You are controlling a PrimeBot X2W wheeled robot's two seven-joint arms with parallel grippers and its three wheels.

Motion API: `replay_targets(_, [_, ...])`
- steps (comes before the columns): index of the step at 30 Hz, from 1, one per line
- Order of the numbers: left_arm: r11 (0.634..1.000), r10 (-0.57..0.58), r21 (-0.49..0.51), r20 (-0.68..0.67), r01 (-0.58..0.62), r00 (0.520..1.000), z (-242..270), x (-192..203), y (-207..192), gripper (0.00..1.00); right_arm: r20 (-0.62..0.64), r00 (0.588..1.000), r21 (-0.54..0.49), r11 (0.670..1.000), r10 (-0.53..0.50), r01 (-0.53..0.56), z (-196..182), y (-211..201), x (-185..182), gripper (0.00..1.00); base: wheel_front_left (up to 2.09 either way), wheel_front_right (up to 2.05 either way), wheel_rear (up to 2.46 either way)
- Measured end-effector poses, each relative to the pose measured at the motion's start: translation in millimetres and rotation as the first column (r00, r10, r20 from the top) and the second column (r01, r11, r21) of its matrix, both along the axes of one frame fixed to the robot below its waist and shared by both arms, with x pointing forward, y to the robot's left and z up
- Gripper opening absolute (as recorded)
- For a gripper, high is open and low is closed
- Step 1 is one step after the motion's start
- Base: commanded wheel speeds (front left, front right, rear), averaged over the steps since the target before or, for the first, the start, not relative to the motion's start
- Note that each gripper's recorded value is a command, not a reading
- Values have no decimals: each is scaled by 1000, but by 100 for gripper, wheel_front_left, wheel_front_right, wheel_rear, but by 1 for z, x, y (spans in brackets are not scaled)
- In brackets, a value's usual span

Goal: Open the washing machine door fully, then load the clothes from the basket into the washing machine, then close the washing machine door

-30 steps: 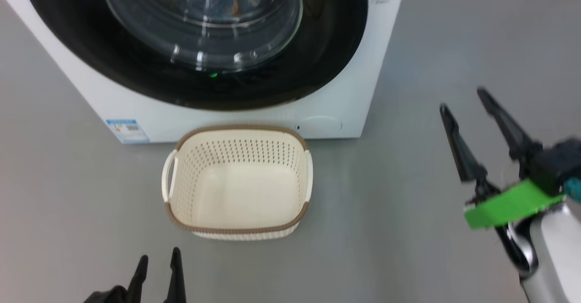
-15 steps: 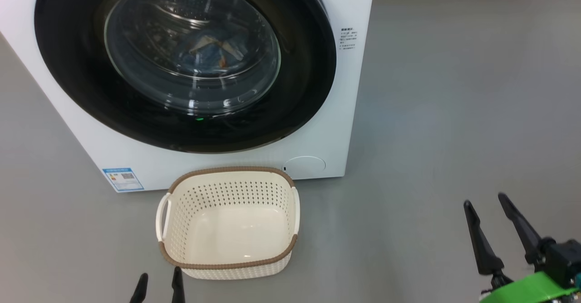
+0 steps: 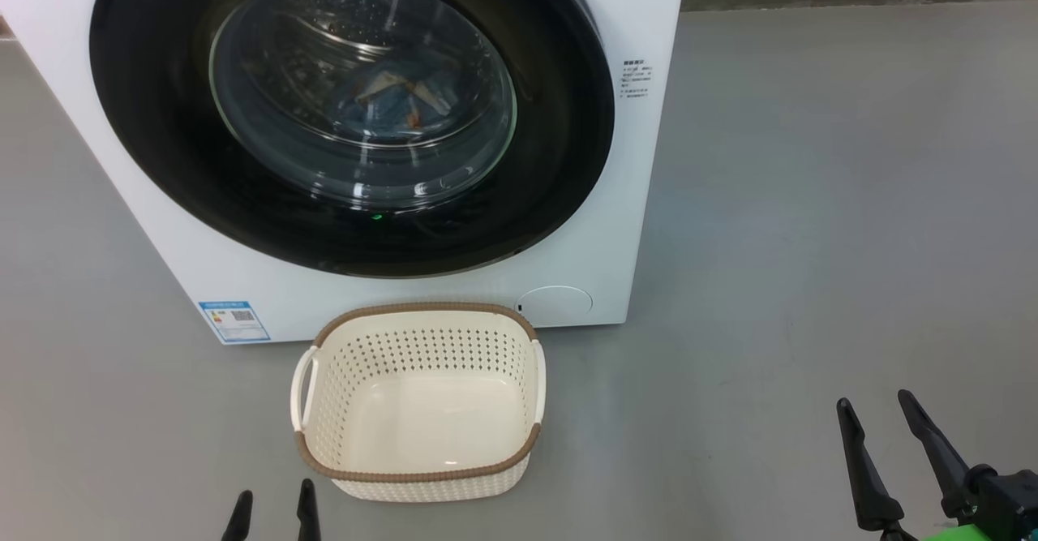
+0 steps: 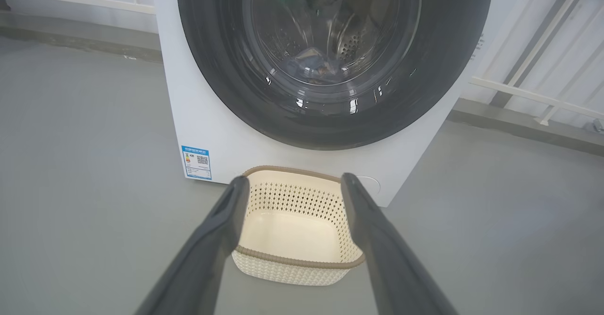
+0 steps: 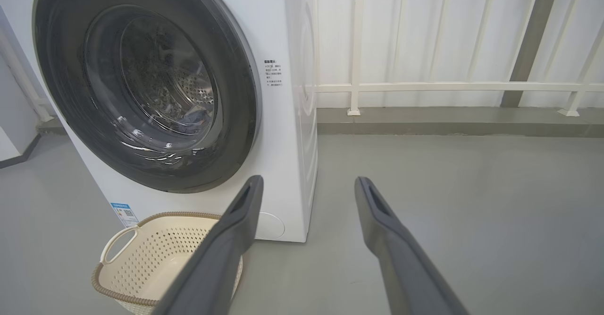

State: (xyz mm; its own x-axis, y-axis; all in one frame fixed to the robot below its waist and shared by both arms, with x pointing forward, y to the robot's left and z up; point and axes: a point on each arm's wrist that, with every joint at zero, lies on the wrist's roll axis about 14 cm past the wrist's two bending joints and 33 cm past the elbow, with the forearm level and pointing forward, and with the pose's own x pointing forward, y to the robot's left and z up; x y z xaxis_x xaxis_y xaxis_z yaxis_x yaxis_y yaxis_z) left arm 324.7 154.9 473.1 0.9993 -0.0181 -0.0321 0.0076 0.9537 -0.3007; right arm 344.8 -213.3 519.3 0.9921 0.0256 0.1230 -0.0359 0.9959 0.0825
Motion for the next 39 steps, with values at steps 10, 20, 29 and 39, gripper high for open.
replay_targets(10, [999, 31, 13, 1, -31, 1000, 0, -3, 10, 100, -26, 999, 3, 1000, 19, -19, -7, 6, 5, 100, 0, 0, 0])
replay_targets(20, [999, 47, 16, 3, -47, 999, 1, -5, 15, 100, -32, 999, 7, 1000, 29, -29, -9, 10, 6, 100, 0, 0, 0])
replay_targets(29, [998, 65, 26, 6, -66, 998, 2, -7, 20, 100, -32, 999, 8, 999, 40, -40, -9, 14, 7, 100, 0, 0, 0])
replay_targets(39, [994, 105, 29, 11, -106, 994, 4, -10, 31, 0, -31, 998, 9, 998, 55, -55, -9, 19, 9, 0, 0, 0, 0])
